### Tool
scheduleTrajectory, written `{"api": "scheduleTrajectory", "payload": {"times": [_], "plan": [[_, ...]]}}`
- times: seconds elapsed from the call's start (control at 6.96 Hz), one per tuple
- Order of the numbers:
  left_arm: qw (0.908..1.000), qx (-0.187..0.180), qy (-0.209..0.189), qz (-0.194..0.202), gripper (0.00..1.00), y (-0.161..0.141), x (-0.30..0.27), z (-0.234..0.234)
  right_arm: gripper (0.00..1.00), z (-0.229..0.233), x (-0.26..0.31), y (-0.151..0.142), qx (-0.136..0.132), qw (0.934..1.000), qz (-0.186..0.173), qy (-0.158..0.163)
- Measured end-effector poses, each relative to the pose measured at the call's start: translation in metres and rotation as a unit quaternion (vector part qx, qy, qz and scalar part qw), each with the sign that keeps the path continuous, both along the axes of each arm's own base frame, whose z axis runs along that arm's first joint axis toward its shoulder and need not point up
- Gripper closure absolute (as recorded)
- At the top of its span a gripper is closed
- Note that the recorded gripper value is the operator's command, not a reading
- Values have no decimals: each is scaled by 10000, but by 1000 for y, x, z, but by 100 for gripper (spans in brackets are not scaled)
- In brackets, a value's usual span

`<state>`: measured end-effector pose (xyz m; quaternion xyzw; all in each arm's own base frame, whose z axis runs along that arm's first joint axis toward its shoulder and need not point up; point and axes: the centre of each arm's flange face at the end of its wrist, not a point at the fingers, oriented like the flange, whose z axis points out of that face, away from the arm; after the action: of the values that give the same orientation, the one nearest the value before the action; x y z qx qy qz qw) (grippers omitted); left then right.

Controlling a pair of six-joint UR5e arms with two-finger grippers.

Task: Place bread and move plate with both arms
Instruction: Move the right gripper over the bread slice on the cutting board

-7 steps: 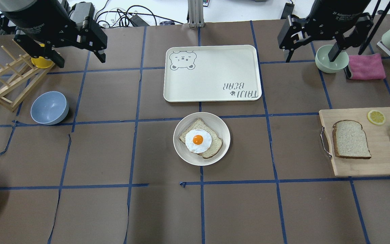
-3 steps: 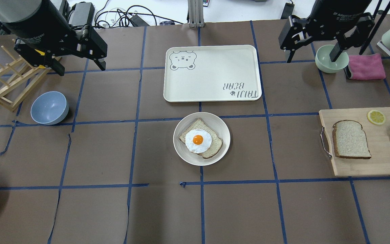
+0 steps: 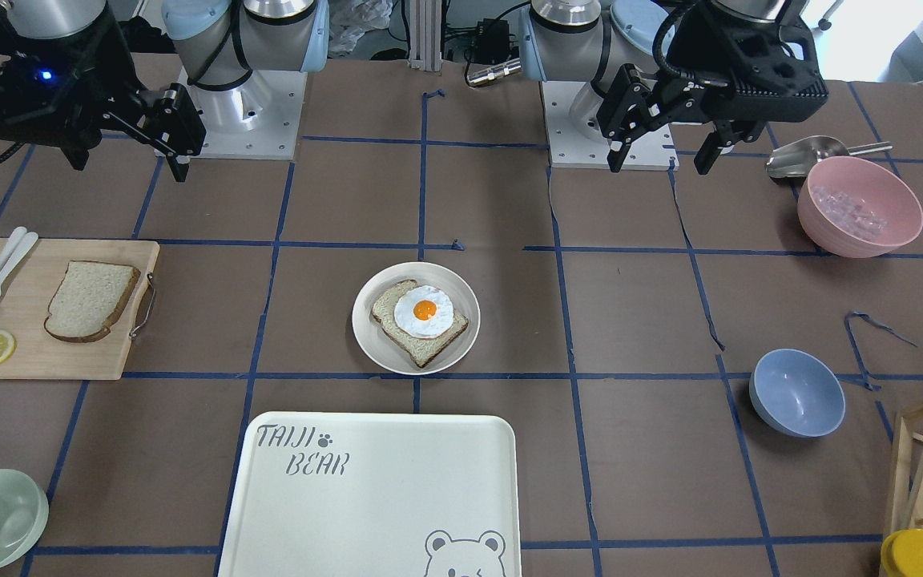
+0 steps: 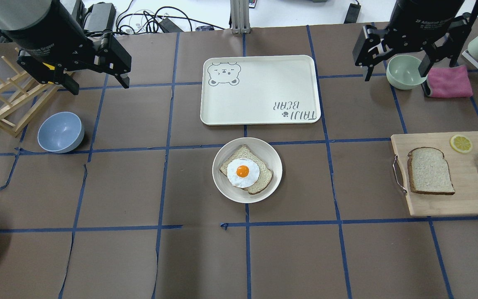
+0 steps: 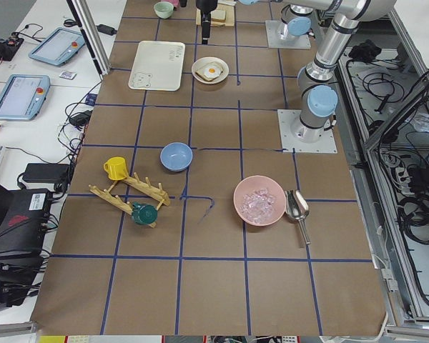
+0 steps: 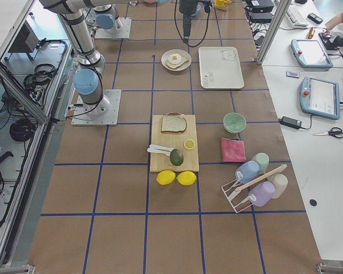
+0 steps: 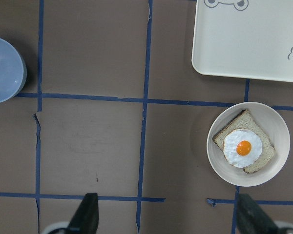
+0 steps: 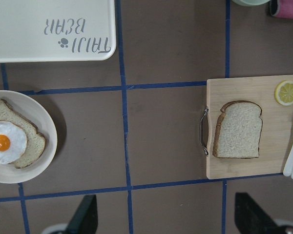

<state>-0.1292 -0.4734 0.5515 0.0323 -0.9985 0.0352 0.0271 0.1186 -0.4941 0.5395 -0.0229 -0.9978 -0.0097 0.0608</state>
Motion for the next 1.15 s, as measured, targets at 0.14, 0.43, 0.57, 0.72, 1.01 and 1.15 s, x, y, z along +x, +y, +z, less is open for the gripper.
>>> {"api": "scheduleTrajectory", "payload": {"times": [0.14,0.43,0.57,0.72,1.01,1.15], "plan": [[10000,1,0,0,0,0,0,0,3,-10,-3,-3,87,9999,-52,52],[10000,5,0,-5,0,0,0,-1,0,-47,-18,-18,365,9990,-241,47],[10000,6,0,-6,0,0,0,-1,5,-69,-45,-28,478,9974,-531,21],[10000,7,0,-7,0,0,0,-1,14,-92,-78,-34,591,9946,-850,-73],[10000,4,0,-7,0,0,0,0,18,-140,-116,-44,734,9893,-1227,-291],[10000,5,0,-7,0,0,0,-1,18,-166,-133,-52,825,9865,-1375,-335]]}}
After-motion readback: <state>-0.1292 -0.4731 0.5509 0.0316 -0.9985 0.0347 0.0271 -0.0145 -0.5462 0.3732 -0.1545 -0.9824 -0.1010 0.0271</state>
